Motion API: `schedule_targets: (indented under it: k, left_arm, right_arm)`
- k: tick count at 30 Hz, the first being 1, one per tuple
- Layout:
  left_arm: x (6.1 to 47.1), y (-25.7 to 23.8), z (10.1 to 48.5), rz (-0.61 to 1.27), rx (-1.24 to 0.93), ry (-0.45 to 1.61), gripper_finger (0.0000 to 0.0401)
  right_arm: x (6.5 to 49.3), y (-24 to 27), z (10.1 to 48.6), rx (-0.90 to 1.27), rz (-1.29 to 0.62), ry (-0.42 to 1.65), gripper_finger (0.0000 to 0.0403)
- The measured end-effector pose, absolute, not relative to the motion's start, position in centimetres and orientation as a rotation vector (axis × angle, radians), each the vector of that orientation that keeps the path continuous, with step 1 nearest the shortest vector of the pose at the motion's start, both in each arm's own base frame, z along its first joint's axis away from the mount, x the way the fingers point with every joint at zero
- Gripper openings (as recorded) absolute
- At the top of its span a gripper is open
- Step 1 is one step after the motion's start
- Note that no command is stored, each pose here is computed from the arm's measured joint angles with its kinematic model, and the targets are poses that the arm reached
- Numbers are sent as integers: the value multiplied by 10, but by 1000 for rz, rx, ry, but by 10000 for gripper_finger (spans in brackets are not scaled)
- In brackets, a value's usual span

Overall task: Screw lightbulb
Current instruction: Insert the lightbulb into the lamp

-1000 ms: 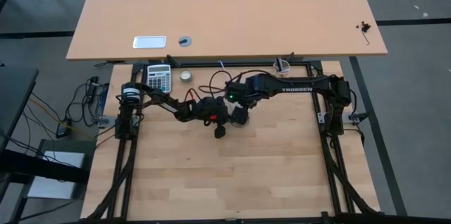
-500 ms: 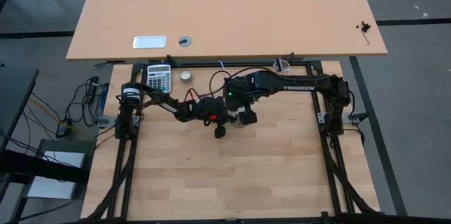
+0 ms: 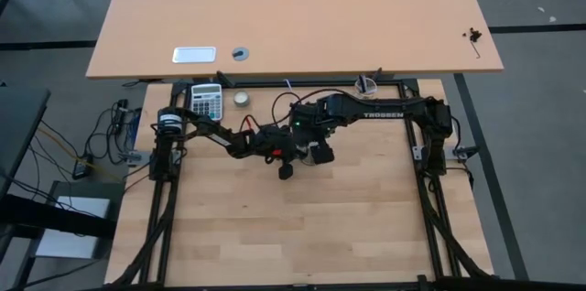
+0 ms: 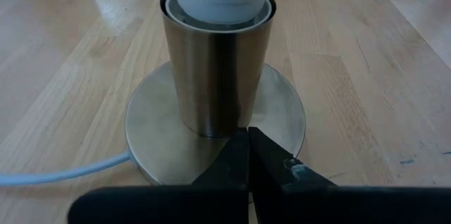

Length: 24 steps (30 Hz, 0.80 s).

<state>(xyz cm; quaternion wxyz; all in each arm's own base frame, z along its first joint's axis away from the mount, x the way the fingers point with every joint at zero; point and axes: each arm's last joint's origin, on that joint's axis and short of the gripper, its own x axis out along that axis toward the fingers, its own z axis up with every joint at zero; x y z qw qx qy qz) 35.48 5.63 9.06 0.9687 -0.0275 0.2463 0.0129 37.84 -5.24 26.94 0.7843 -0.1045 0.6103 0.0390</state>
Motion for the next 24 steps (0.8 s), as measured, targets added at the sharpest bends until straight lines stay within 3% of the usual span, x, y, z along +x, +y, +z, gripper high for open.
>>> schedule_targets:
  k: [7,12,18,24]
  left_arm:
    - [355,56,91,26,-55,498,3]
    - [355,56,91,26,-55,498,3]
    - [355,56,91,26,-55,498,3]
    - [355,56,91,26,-55,497,3]
  right_arm:
    - [382,-54,267,129,-233,1283,223]
    - [385,-54,263,317,-353,1266,228]
    - [387,-52,274,134,-268,1272,277]
    - [389,-53,294,-180,-63,1239,317]
